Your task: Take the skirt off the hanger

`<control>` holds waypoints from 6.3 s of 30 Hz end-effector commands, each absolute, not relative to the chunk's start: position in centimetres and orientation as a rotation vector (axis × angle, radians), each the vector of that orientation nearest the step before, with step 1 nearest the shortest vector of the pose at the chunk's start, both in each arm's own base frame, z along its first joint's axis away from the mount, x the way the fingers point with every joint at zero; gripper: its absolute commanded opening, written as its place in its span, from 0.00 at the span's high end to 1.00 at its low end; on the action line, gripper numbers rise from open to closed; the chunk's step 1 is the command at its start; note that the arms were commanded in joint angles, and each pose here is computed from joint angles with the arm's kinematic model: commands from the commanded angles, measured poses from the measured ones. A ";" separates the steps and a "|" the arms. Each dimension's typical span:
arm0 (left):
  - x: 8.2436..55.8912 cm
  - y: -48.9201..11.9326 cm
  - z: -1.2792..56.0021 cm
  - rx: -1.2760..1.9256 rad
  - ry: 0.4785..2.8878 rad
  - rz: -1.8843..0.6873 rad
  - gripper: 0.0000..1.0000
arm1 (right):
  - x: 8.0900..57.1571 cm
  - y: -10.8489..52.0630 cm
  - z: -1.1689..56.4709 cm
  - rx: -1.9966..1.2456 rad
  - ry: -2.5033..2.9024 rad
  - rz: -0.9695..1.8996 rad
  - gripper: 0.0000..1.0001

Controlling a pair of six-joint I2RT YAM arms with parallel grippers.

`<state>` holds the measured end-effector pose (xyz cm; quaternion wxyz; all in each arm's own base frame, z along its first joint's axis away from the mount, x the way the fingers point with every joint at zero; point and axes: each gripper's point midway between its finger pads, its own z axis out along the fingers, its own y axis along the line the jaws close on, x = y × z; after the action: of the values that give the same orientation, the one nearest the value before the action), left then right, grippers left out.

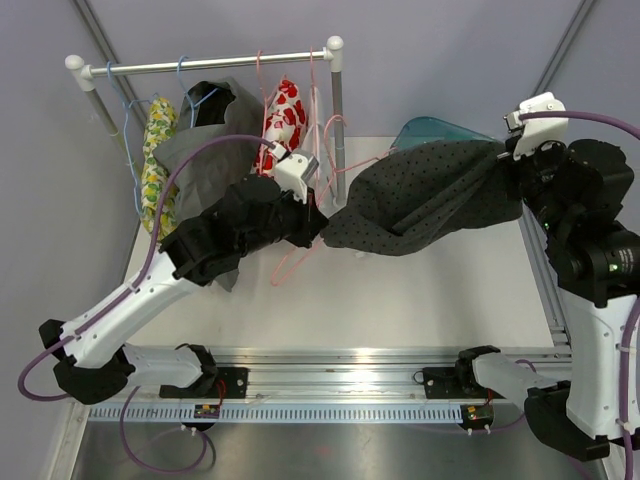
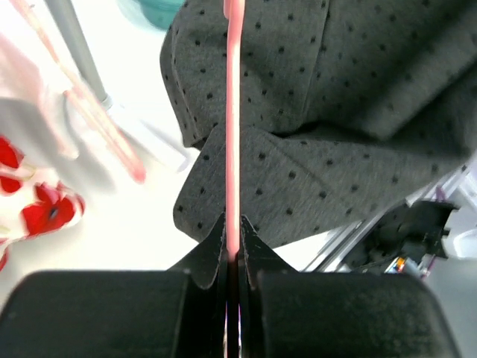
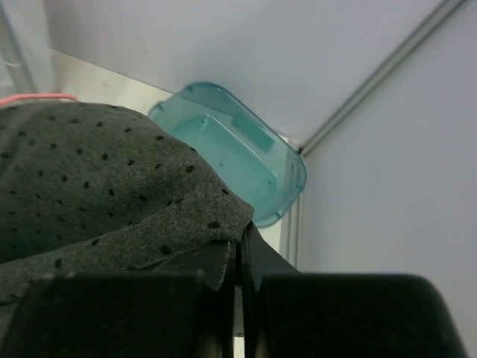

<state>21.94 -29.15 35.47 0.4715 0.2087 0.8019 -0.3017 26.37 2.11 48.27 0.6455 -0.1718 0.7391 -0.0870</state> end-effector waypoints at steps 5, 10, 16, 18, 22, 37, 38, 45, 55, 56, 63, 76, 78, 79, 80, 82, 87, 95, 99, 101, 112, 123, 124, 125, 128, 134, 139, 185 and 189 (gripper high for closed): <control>19.1 -23.6 44.1 0.490 1.749 -0.747 1.00 | 28.8 -2.3 46.5 -0.297 1.672 -0.436 1.00; 17.2 -21.5 47.1 0.469 1.678 -0.798 1.00 | 31.3 -4.8 38.8 -0.295 1.837 -0.436 1.00; 17.7 -19.3 47.9 0.430 1.661 -0.702 1.00 | 31.6 -3.3 31.9 -0.377 1.980 -0.255 1.00; 17.9 -18.6 48.1 0.419 1.658 -0.669 1.00 | 31.5 -2.1 30.4 -0.424 2.008 -0.182 1.00; 17.6 -17.4 49.2 0.404 1.620 -0.645 1.00 | 31.2 -1.7 26.9 -0.455 2.086 -0.136 1.00; 19.3 -9.0 50.4 0.162 1.621 -0.280 1.00 | 29.1 3.5 21.5 -0.605 2.163 0.243 0.11; 19.3 -8.7 50.0 0.161 1.636 -0.263 1.00 | 29.2 3.6 21.8 -0.597 2.145 0.242 0.10; 18.6 -7.4 46.8 0.116 1.682 -0.258 1.00 | 28.9 3.8 20.6 -0.584 2.145 0.253 0.02; 20.0 -5.8 40.5 0.100 1.769 -0.008 1.00 | 28.4 4.3 20.8 -0.610 2.112 0.278 0.01; 20.4 -6.2 40.7 0.103 1.760 0.001 1.00 | 28.4 4.4 20.8 -0.612 2.110 0.282 0.00; 25.0 -8.3 40.3 0.189 1.795 0.069 1.00 | 27.7 4.8 20.9 -0.631 2.089 0.299 0.01; 33.6 -11.5 40.9 0.229 1.828 -0.198 1.00 | 27.1 5.4 20.9 -0.660 2.068 0.335 0.01; 35.0 -11.5 41.3 0.195 1.812 -0.220 1.00 | 27.0 5.5 20.8 -0.666 2.067 0.337 0.01; 35.5 -11.6 41.3 0.185 1.812 -0.230 1.00 | 27.0 5.6 20.9 -0.668 2.065 0.341 0.00; 36.2 -11.2 41.4 0.164 1.808 -0.231 1.00 | 26.9 5.6 20.8 -0.671 2.065 0.347 0.01; 37.4 -11.5 41.5 0.150 1.816 -0.246 1.00 | 26.9 5.7 20.8 -0.674 2.067 0.356 0.01; 39.4 -11.7 42.2 0.135 1.808 -0.257 1.00 | 26.7 6.0 20.7 -0.687 2.062 0.368 0.01; 40.4 -11.5 38.7 0.133 1.886 -0.262 1.00 | 26.6 6.0 20.4 -0.693 2.069 0.373 0.01; 40.0 -11.7 37.4 0.137 1.905 -0.303 0.87 | 26.7 5.9 20.4 -0.691 2.075 0.372 0.01; 39.9 -11.5 37.2 0.125 1.908 -0.312 0.72 | 26.7 5.8 20.3 -0.687 2.078 0.365 0.00; 35.3 -10.3 42.0 0.088 1.795 -0.343 0.08 | 27.4 3.2 22.4 -0.613 2.089 0.175 0.00; 27.2 -9.6 39.8 0.131 1.735 -0.418 0.01 | 28.5 4.8 22.3 -0.674 2.135 0.323 0.01; 26.4 -9.6 39.4 0.140 1.727 -0.429 0.01 | 29.4 4.7 21.5 -0.661 2.151 0.336 0.01; 26.0 -9.8 37.6 0.151 1.756 -0.440 0.01 | 29.8 4.6 20.9 -0.648 2.165 0.333 0.01; 22.6 -10.3 37.8 0.194 1.677 -0.517 0.01 | 31.3 4.1 19.7 -0.620 2.188 0.316 0.01; 17.6 -12.2 36.2 0.274 1.567 -0.713 0.01 | 31.9 6.1 18.8 -0.683 2.151 0.473 0.35; 16.3 -12.3 33.2 0.275 1.580 -0.743 0.01 | 32.7 7.0 21.8 -0.694 2.124 0.544 1.00; 16.9 -11.7 30.3 0.179 1.620 -0.737 0.01 | 54.4 -12.6 55.2 0.125 1.327 -0.455 1.00; 16.8 -11.8 30.4 0.185 1.620 -0.746 0.01 | 56.8 -12.3 48.5 0.068 1.486 -0.439 1.00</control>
<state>16.32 -11.66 29.47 0.6134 0.0830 0.7174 -0.3196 57.19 -12.70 47.27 0.6975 0.0434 0.6876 -0.1970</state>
